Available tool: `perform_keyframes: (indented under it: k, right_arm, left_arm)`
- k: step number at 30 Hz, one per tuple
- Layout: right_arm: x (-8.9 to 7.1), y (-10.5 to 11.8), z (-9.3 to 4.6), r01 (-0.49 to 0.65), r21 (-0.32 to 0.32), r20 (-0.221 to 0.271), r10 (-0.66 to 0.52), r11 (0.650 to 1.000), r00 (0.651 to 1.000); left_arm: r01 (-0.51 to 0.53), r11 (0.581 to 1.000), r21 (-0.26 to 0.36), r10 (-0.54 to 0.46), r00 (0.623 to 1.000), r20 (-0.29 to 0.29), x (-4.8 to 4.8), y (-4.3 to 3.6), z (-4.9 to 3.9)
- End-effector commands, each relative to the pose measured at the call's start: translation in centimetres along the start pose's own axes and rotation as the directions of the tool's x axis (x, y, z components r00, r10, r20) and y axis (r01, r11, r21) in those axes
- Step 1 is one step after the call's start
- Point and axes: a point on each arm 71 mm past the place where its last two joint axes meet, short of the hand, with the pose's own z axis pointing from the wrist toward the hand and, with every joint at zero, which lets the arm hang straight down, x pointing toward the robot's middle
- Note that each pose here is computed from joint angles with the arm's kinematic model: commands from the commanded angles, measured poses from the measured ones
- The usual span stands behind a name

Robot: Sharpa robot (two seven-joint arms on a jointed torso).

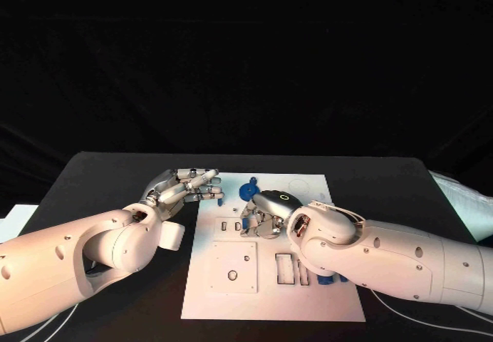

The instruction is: Assemble the parts on the task board

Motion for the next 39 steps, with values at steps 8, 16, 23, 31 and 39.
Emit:
perform_keyframes:
  k: [8,16,23,31,39]
  right_arm:
    - [-1.2,0.7,-0.6,-0.042,-0.05,0.168,0.05,0.998,0.984]
    - [-2.6,1.2,-2.0,-0.066,-0.121,0.196,0.089,0.991,0.977]
    - [-6.6,-0.9,-4.4,-0.266,-0.129,0.148,0.283,0.955,0.947]
    - [-11.4,-5.8,-6.5,-0.515,-0.052,0.221,0.513,0.855,0.829]
    - [-12.4,-7.9,-7.3,-0.615,0.01,0.245,0.594,0.789,0.766]
  left_arm:
    - [0.011,1.0,0.006,-0.011,1.0,-0.02,0.18,-0.03,0.07]
    - [-0.001,1.0,-0.023,0.0,1.0,-0.024,0.05,0.16,0.03]
    - [-0.15,0.974,-0.171,0.136,0.986,-0.094,0.18,0.77,-0.22]
    - [-0.573,0.719,-0.392,0.473,0.818,-0.327,0.97,0.35,1.25]
    - [-0.811,0.415,-0.413,0.674,0.579,-0.459,2.29,-0.41,3.79]
